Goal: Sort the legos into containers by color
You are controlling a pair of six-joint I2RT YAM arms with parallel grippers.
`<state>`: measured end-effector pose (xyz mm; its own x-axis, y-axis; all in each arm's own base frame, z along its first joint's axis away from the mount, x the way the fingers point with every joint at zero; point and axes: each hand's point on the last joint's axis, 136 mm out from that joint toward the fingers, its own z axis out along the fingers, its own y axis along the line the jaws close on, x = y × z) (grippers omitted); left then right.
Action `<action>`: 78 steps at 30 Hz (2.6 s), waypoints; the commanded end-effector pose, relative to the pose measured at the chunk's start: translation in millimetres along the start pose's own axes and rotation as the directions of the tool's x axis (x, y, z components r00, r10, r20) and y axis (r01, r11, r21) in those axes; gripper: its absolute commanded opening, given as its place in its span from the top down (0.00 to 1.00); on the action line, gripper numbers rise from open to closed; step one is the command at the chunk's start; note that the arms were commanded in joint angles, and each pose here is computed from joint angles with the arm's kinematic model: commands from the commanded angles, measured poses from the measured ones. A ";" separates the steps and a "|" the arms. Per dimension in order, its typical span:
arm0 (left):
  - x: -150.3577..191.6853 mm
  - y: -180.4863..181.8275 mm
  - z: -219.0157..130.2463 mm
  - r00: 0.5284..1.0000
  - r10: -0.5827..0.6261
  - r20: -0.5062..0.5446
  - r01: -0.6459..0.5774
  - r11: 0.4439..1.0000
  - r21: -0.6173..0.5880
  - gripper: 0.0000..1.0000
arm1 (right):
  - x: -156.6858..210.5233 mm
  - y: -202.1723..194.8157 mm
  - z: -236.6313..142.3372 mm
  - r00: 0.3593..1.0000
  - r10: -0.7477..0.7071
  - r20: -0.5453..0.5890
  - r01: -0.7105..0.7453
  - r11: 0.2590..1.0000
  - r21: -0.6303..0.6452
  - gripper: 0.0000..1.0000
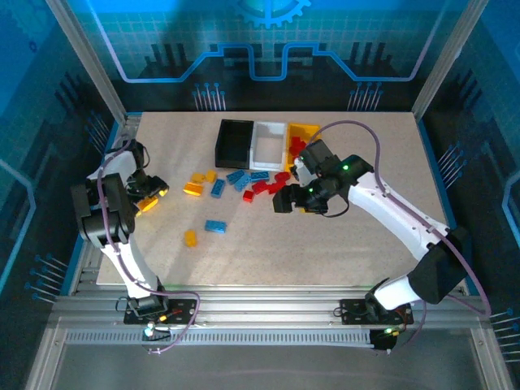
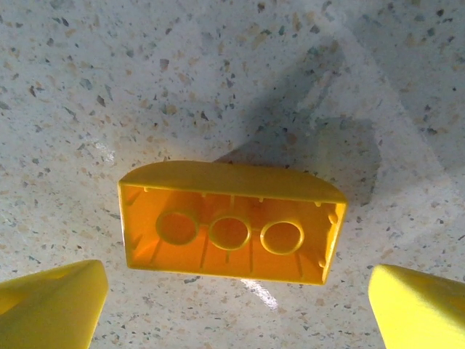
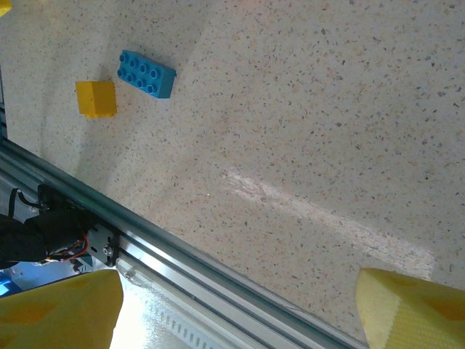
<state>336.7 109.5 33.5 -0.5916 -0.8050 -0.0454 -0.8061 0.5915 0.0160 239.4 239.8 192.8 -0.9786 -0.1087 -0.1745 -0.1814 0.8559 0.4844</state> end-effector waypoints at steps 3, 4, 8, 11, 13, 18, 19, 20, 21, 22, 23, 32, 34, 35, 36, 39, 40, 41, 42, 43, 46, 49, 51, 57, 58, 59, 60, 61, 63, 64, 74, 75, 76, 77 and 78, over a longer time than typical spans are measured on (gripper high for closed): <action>-0.9 5.8 4.5 1.000 -0.024 -0.019 0.024 1.000 -0.019 0.07 | 4.5 -1.5 10.5 0.999 0.030 -0.033 -0.030 1.000 -0.006 0.16; -1.3 6.2 5.1 1.000 -0.024 -0.020 0.024 1.000 -0.019 0.07 | 4.7 -1.5 11.0 0.999 0.032 -0.035 -0.032 0.999 -0.007 0.16; -3.7 7.8 7.4 1.000 -0.025 -0.019 0.025 1.000 -0.017 0.09 | 4.5 -1.5 10.5 0.999 0.035 -0.035 -0.036 0.999 -0.004 0.16; -4.7 8.1 9.8 0.999 -0.025 -0.023 0.025 1.000 -0.015 0.10 | 5.0 -1.6 9.4 0.999 0.038 -0.036 -0.038 0.999 -0.002 0.16; -5.2 7.2 10.3 0.999 -0.025 -0.020 0.025 1.000 -0.010 0.11 | 5.8 -2.2 8.7 0.999 0.039 -0.037 -0.039 0.999 0.002 0.16; -6.1 5.0 11.3 1.000 -0.025 -0.016 0.025 1.000 0.002 0.14 | 6.8 -1.9 8.4 0.998 0.044 -0.039 -0.044 0.999 0.003 0.17; -6.5 4.4 11.8 1.000 -0.023 -0.016 0.023 1.000 0.004 0.16 | 6.8 -1.6 8.3 0.998 0.043 -0.038 -0.043 0.999 0.004 0.17; -6.8 4.2 11.8 1.000 -0.023 -0.015 0.023 1.000 0.005 0.18 | 7.4 -1.5 8.5 0.998 0.044 -0.040 -0.044 0.999 0.005 0.18; -6.3 4.0 12.1 1.000 -0.021 -0.017 0.022 1.000 0.006 0.20 | 7.9 -1.6 8.6 0.998 0.045 -0.040 -0.045 0.999 0.006 0.18; -6.3 3.7 12.0 1.000 -0.021 -0.017 0.021 1.000 0.008 0.21 | 7.9 -1.1 8.1 0.998 0.045 -0.039 -0.045 0.999 0.006 0.18; -6.6 3.6 11.8 1.000 -0.020 -0.016 0.020 1.000 0.008 0.22 | 8.3 -1.5 8.4 0.998 0.047 -0.039 -0.047 0.999 0.007 0.18; -1.8 1.2 7.9 1.000 -0.021 -0.023 0.022 0.999 0.038 0.28 | 8.4 -0.1 6.9 0.999 0.037 -0.033 -0.037 0.999 0.006 0.19; -0.5 -1.8 2.7 1.000 -0.025 -0.019 0.026 0.998 0.062 0.29 | 8.8 -0.4 8.2 0.999 0.037 -0.035 -0.037 0.999 0.005 0.19; -0.1 -3.3 0.0 1.000 -0.027 -0.015 0.028 0.997 0.076 0.30 | 8.2 0.0 8.3 0.999 0.036 -0.033 -0.036 0.999 0.003 0.19; 0.4 -4.0 -2.1 0.999 -0.030 -0.013 0.030 0.996 0.085 0.31 | 8.2 0.3 8.3 0.999 0.034 -0.033 -0.034 0.999 0.001 0.19; 4.4 -7.6 -9.5 1.000 -0.026 -0.009 0.027 0.993 0.111 0.31 | 7.1 0.7 9.1 0.999 0.027 -0.032 -0.027 1.000 0.000 0.19; 6.5 -9.4 -12.0 1.000 -0.020 -0.008 0.021 0.993 0.117 0.31 | 6.8 1.0 8.8 0.999 0.024 -0.031 -0.024 1.000 -0.001 0.19; 8.9 -12.7 -14.7 1.000 -0.009 -0.005 0.010 0.992 0.125 0.31 | 6.4 1.1 8.9 0.999 0.020 -0.029 -0.020 1.000 -0.001 0.19; 11.6 -14.8 -16.1 1.000 0.000 -0.003 0.000 0.992 0.128 0.31 | 6.2 1.1 8.8 0.999 0.019 -0.028 -0.019 1.000 -0.001 0.19; 13.9 -17.1 -18.3 1.000 0.007 0.000 -0.007 0.991 0.132 0.31 | 6.3 1.1 8.8 0.999 0.016 -0.029 -0.016 1.000 -0.001 0.19; 19.8 -23.4 -22.2 1.000 0.019 0.006 -0.020 0.990 0.143 0.34 | 6.7 1.4 8.4 1.000 0.008 -0.028 -0.008 1.000 -0.003 0.19; 26.0 -33.7 -29.2 0.999 0.032 0.008 -0.033 0.986 0.163 0.34 | 7.4 0.1 6.4 1.000 -0.001 -0.025 0.001 1.000 0.002 0.19; 29.6 -45.7 -38.7 0.998 0.060 0.025 -0.064 0.982 0.180 0.34 | 7.3 -2.7 3.7 1.000 0.001 -0.016 -0.001 1.000 0.007 0.19; 50.3 -116.0 -87.9 0.973 0.204 0.107 -0.226 0.935 0.273 0.34 | 6.8 -24.8 -7.8 0.998 0.053 0.026 -0.054 0.999 0.010 0.19; 53.6 -131.2 -97.2 0.968 0.219 0.122 -0.246 0.923 0.295 0.34 | 6.6 -29.2 -11.1 0.997 0.068 0.035 -0.068 0.998 0.008 0.19; 55.4 -147.2 -107.5 0.964 0.226 0.138 -0.260 0.910 0.322 0.34 | 6.2 -32.4 -15.0 0.996 0.079 0.047 -0.079 0.997 0.005 0.19; 58.0 -159.9 -113.1 0.961 0.236 0.145 -0.272 0.900 0.341 0.34 | 5.5 -36.8 -19.2 0.994 0.092 0.061 -0.093 0.996 0.004 0.19; 58.5 -177.3 -124.8 0.957 0.240 0.162 -0.285 0.883 0.373 0.34 | 5.8 -40.3 -22.7 0.992 0.104 0.070 -0.105 0.994 0.003 0.19; 60.7 -207.1 -136.4 0.949 0.262 0.178 -0.313 0.857 0.408 0.34 | 6.6 -45.8 -28.8 0.988 0.126 0.086 -0.127 0.992 0.000 0.19; 61.2 -221.9 -141.0 0.945 0.271 0.183 -0.325 0.845 0.425 0.34 | 7.1 -47.3 -31.0 0.987 0.132 0.094 -0.133 0.991 -0.001 0.19; 78.5 -336.7 -138.7 0.943 0.302 0.141 -0.323 0.720 0.614 0.34 | 16.2 -56.0 -48.8 0.968 0.200 0.153 -0.204 0.979 0.014 0.19; 80.1 -342.7 -136.9 0.944 0.302 0.132 -0.315 0.713 0.627 0.34 | 17.7 -56.5 -49.6 0.966 0.206 0.156 -0.211 0.978 0.013 0.19; 82.0 -348.6 -133.7 0.945 0.304 0.123 -0.311 0.708 0.635 0.34 | 19.4 -57.4 -50.3 0.964 0.213 0.158 -0.218 0.976 0.014 0.19; 82.2 -352.2 -131.3 0.946 0.301 0.117 -0.304 0.707 0.639 0.33 | 20.9 -58.1 -50.7 0.962 0.220 0.161 -0.224 0.974 0.013 0.19; 82.6 -355.2 -128.1 0.948 0.298 0.111 -0.297 0.707 0.642 0.34 | 22.4 -58.6 -51.2 0.961 0.223 0.162 -0.228 0.974 0.014 0.19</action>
<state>564.7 -156.8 138.6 -0.8028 -0.5672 -0.1839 -0.3949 0.7369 -0.5487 230.8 170.7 207.5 -0.9665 0.1247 -0.2245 -0.0074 0.8602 0.5099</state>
